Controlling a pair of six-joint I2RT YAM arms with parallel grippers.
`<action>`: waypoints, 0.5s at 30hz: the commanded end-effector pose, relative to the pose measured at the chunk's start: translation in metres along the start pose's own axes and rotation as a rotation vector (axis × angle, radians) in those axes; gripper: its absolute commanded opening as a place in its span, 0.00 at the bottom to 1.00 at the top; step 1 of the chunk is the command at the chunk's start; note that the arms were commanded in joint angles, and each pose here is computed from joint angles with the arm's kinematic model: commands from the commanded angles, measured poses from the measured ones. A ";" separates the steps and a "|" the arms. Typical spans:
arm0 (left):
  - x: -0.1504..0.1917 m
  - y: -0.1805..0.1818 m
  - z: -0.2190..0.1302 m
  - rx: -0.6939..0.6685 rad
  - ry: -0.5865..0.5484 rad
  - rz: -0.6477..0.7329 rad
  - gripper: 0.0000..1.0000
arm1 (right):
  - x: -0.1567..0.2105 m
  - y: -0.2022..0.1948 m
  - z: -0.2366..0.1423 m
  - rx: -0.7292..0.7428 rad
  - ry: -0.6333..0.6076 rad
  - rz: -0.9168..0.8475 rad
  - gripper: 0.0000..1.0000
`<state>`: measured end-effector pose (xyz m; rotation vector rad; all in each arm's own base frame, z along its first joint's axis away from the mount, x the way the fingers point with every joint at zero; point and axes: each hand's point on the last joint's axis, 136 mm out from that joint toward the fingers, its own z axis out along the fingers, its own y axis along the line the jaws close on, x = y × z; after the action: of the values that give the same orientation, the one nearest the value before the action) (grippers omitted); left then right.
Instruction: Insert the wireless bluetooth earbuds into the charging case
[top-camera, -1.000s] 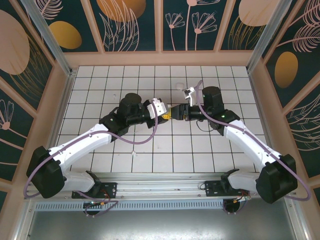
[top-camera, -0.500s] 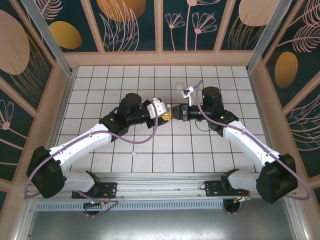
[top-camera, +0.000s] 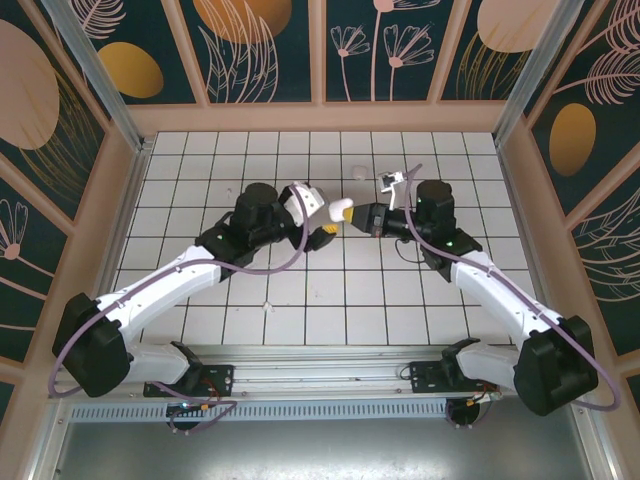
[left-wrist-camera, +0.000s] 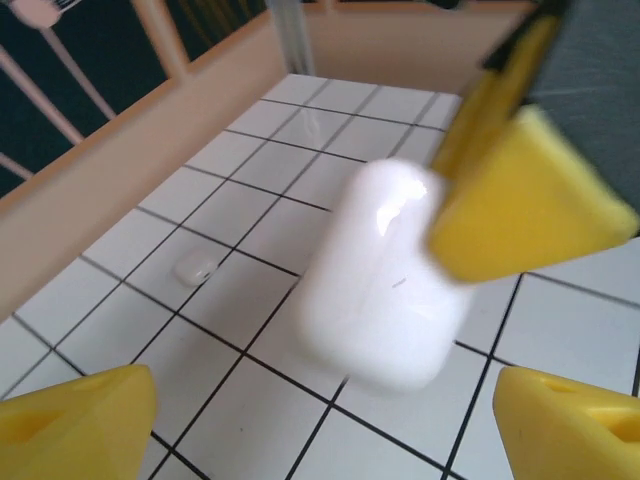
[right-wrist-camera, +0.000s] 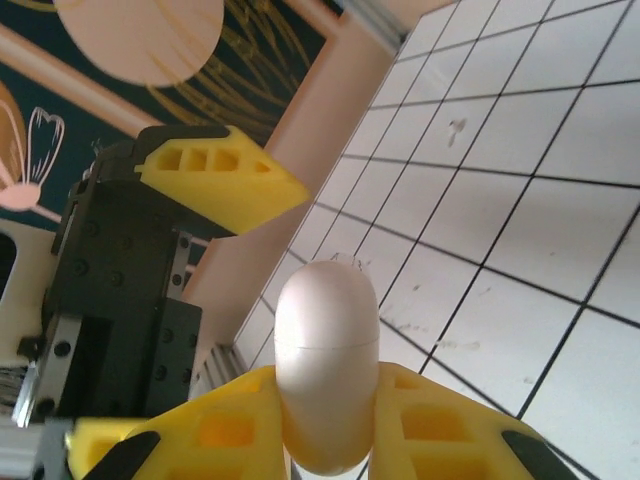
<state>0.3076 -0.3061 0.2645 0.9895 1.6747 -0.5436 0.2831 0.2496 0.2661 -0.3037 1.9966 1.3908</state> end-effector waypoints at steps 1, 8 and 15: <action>-0.018 0.023 -0.022 -0.027 -0.113 -0.178 0.87 | -0.029 0.005 -0.015 -0.013 -0.147 -0.035 0.12; -0.026 0.034 -0.050 0.077 -0.244 -0.421 0.84 | -0.047 0.012 -0.021 -0.055 -0.243 -0.072 0.12; -0.046 0.022 -0.070 0.319 -0.406 -0.597 0.78 | -0.052 0.027 -0.025 -0.138 -0.301 -0.128 0.11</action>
<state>0.3152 -0.2442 0.2964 0.4919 1.6629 -1.0903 0.3026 0.2300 0.2958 -0.2151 1.7645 1.3885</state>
